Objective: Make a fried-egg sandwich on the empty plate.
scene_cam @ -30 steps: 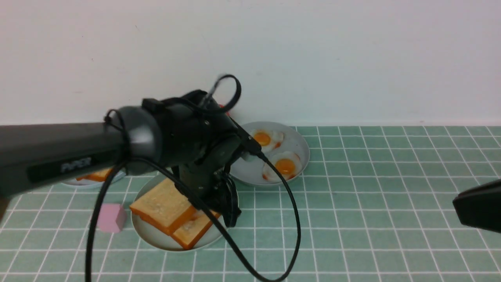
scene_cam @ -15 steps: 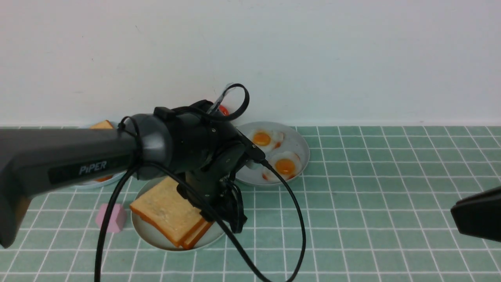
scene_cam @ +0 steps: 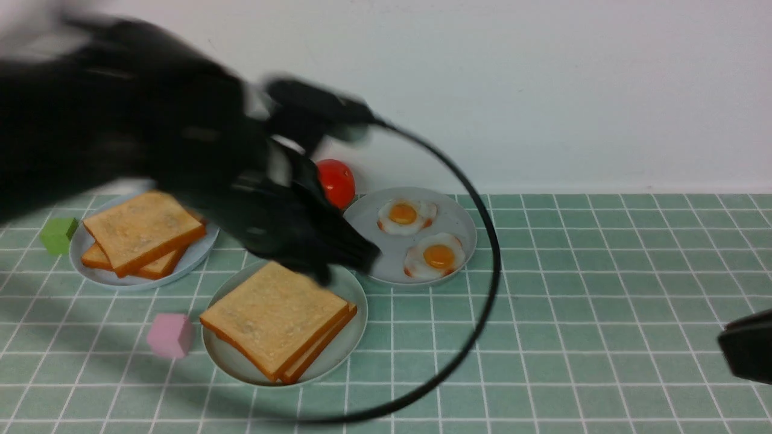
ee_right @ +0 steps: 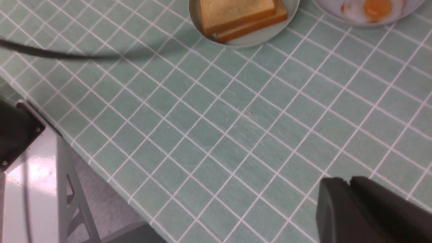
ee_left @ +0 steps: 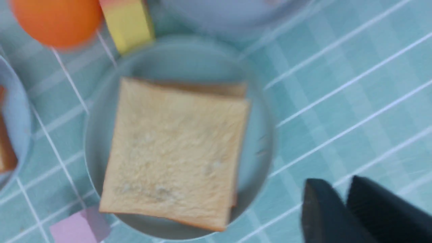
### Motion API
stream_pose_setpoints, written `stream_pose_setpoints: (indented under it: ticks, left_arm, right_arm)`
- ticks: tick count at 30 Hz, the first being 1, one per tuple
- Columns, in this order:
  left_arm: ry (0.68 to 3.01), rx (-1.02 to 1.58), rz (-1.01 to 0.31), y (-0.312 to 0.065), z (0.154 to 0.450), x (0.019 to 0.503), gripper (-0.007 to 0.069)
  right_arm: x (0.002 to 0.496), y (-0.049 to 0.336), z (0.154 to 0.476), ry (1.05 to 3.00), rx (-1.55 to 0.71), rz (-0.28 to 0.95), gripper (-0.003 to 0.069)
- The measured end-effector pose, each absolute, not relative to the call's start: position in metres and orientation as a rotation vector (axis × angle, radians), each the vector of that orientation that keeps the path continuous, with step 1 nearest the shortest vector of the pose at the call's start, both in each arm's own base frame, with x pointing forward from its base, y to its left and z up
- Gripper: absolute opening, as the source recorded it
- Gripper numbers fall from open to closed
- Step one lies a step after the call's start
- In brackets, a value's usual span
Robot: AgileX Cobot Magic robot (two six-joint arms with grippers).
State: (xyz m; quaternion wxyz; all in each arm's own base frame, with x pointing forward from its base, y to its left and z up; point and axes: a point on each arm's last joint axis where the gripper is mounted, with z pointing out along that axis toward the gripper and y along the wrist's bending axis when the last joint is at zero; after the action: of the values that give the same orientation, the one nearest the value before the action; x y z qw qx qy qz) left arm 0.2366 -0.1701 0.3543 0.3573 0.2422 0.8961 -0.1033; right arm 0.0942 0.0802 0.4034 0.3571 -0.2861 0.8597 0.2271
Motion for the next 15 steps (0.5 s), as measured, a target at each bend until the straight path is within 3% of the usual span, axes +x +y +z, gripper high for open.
stream_pose_setpoints:
  ticks: [2,6,10,15]
  left_arm:
    - [2.157,0.567,-0.376,-0.146,0.378,0.2,-0.0013]
    - [1.878,0.453,-0.566,-0.098,0.379,0.129,-0.0013]
    - [1.656,0.349,-0.696,-0.062,0.34,0.079,-0.0013]
    - [1.5,0.304,-0.731,-0.039,0.297,0.051,-0.0013]
  right_arm:
    - [0.085,0.075,0.407,2.186,-0.732,0.58,0.0071]
    - [0.062,0.058,0.416,2.115,-0.657,0.552,0.0048]
    - [0.043,0.041,0.414,2.075,-0.555,0.514,-0.0006]
    - [0.033,0.03,0.392,2.054,-0.427,0.512,-0.0008]
